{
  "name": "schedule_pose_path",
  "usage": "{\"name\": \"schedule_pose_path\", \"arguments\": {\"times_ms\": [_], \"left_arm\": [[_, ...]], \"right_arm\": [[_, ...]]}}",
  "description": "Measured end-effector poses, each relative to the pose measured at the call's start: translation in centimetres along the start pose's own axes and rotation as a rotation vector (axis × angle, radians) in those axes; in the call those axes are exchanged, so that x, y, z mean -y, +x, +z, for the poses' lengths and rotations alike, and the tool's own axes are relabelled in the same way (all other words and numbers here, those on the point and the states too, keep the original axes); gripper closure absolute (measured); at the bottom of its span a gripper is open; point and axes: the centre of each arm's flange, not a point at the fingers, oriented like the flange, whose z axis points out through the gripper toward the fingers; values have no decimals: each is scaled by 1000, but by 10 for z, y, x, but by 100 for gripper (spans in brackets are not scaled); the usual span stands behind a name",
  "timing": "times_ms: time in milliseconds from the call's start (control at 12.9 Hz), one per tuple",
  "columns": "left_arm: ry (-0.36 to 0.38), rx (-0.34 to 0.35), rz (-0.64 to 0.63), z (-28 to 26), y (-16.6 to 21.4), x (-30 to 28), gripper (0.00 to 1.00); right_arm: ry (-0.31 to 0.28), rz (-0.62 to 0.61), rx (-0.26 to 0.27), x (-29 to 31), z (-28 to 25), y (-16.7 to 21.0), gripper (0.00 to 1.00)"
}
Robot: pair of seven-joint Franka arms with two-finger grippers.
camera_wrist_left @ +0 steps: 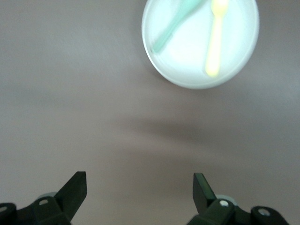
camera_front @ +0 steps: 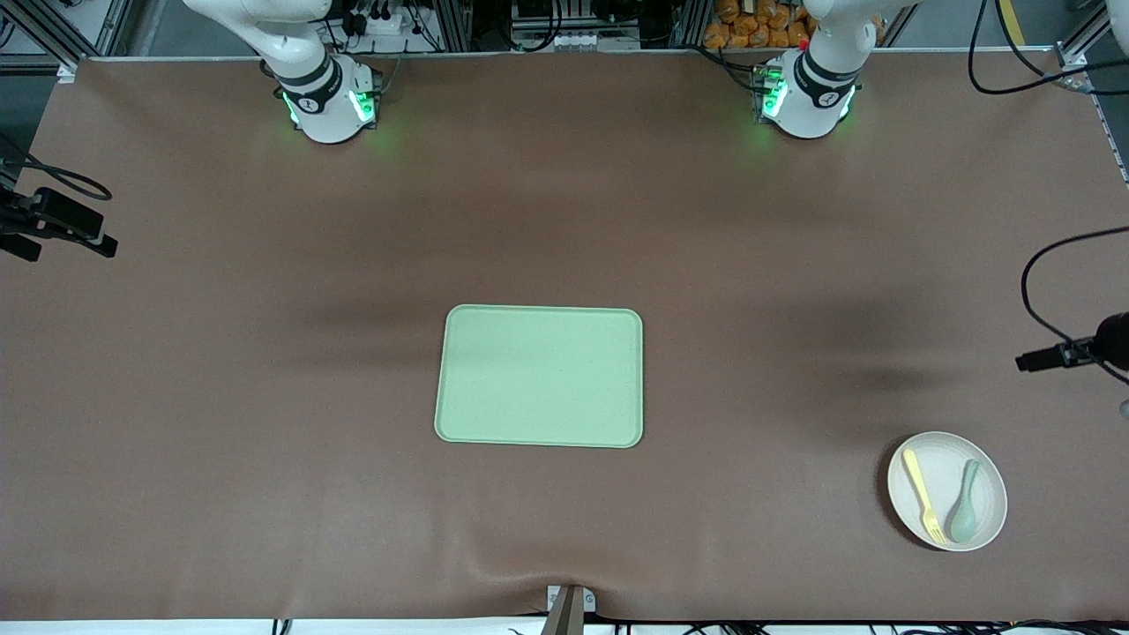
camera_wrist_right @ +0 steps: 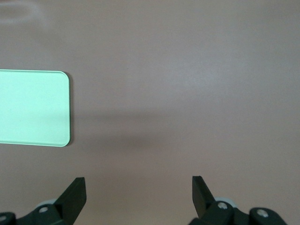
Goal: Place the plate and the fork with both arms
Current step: 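Move the left gripper toward the rim of the white plate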
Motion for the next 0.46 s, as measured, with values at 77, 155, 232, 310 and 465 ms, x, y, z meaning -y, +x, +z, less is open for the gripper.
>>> {"name": "schedule_pose_path", "arguments": {"times_ms": [77, 155, 232, 310, 465], "left_arm": [[1, -25, -12, 16, 9, 9, 0], [2, -50, -21, 33, 17, 18, 0], [5, -74, -23, 52, 24, 25, 0], [11, -101, -23, 71, 31, 32, 0], [25, -187, -23, 106, 46, 43, 0]], "right_arm": [[1, 0, 0, 0, 0, 0, 0], [1, 0, 0, 0, 0, 0, 0], [1, 1, 0, 0, 0, 0, 0], [2, 0, 0, 0, 0, 0, 0], [2, 0, 0, 0, 0, 0, 0]]}}
